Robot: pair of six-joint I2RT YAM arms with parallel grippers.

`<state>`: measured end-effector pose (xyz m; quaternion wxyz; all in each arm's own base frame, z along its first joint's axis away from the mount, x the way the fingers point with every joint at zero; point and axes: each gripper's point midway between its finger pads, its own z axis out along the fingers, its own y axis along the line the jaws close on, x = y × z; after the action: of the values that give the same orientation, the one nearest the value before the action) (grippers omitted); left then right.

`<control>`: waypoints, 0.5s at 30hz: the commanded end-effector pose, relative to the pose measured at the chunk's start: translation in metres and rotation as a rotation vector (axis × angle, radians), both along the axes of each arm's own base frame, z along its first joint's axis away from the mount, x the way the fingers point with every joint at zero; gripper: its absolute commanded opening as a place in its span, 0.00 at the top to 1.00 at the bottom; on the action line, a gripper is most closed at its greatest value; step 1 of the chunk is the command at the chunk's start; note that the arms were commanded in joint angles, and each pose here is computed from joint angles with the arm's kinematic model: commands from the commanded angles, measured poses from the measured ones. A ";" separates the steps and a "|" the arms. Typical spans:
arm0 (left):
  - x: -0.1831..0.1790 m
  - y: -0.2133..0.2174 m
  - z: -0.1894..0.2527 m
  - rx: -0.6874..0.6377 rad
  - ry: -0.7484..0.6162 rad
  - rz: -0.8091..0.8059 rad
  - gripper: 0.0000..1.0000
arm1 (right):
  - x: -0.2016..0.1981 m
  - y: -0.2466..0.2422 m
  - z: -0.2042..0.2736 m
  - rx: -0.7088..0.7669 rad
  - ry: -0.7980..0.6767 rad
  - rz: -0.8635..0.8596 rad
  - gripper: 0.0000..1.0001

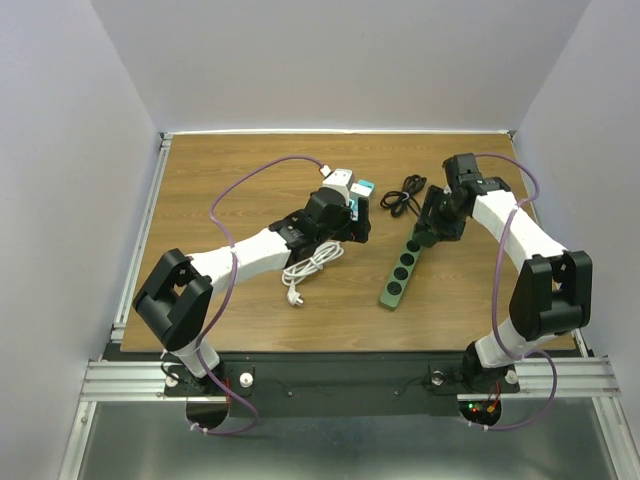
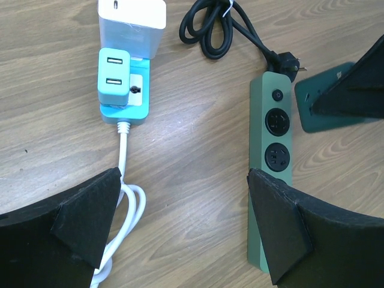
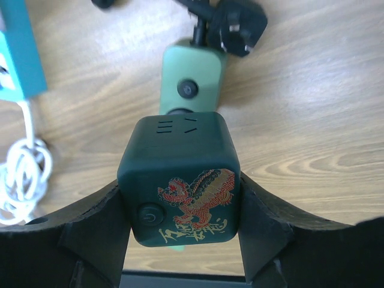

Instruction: Insert the plug

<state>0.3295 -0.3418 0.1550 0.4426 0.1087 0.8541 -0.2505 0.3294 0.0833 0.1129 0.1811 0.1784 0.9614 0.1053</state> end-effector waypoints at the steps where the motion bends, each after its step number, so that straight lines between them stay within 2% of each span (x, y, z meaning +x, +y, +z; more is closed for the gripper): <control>1: 0.006 -0.003 0.025 -0.047 -0.056 -0.012 0.01 | 0.034 -0.004 0.032 0.000 -0.129 -0.078 1.00; 15: 0.006 -0.002 0.026 -0.055 -0.048 -0.025 0.01 | 0.019 0.015 0.001 0.025 -0.055 -0.065 1.00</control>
<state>0.3323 -0.3399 0.1556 0.4398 0.1116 0.8534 -0.2567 0.3383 0.0925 0.1059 0.1808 0.2046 0.9561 0.1067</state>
